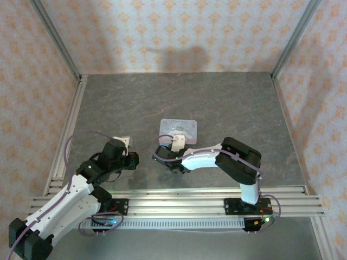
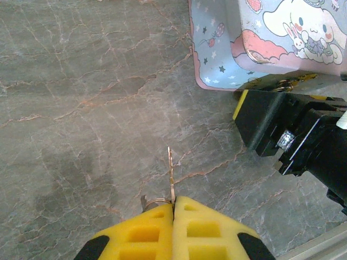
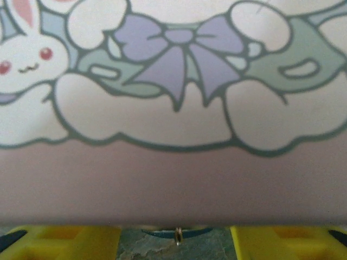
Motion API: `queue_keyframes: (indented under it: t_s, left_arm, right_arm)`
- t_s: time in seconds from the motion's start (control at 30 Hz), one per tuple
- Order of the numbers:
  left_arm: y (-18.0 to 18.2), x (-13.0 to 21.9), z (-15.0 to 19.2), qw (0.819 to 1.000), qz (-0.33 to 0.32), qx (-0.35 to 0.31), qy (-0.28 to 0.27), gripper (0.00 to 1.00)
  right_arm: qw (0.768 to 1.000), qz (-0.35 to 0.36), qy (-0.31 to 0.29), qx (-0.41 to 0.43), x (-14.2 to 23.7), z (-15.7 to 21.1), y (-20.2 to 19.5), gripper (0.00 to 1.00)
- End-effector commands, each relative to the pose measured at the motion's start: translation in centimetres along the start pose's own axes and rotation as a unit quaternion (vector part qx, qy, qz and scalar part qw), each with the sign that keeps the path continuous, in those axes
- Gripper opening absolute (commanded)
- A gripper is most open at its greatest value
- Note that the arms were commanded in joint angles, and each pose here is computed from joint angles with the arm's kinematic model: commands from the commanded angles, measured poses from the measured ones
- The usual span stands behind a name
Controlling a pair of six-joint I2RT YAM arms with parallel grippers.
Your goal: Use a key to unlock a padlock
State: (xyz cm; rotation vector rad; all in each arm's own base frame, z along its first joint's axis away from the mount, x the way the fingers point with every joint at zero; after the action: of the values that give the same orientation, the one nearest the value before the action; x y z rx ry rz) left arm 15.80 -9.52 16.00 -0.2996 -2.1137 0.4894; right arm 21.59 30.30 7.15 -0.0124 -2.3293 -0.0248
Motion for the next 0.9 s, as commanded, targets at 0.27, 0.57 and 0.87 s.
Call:
queue_keyframes:
  t_s: [0.27,0.57,0.87]
  left_arm:
    - [0.6,-0.5,0.8,1.000,-0.011,-0.011,0.009,0.00]
    - [0.4,-0.4,0.7,1.000,0.002,-0.015,0.003,0.00]
    - [0.2,-0.6,0.8,1.000,0.007,-0.014,0.010,0.00]
  right_arm:
    - [0.999,-0.036,0.007,0.018,1.5,-1.6,-0.1,0.23]
    - [0.994,-0.083,0.065,0.039,3.4,-2.3,0.4,0.11]
    - [0.988,-0.105,0.103,0.043,3.3,-2.2,0.7,0.11]
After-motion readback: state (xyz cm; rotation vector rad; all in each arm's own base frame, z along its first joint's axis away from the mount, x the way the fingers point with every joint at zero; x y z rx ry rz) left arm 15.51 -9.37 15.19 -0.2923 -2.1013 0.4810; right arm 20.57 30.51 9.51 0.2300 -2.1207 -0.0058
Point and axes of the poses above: each hand's point on the last joint's axis, 136 mm out from that joint toward the fingers, its own x axis back along the fingers, its own y axis along the line the jaws close on, z = x × y, the point moved 7 cm from there along x, back along the fingers, and after that the axes turned 3 degrees about x, right-handed, at the moved point
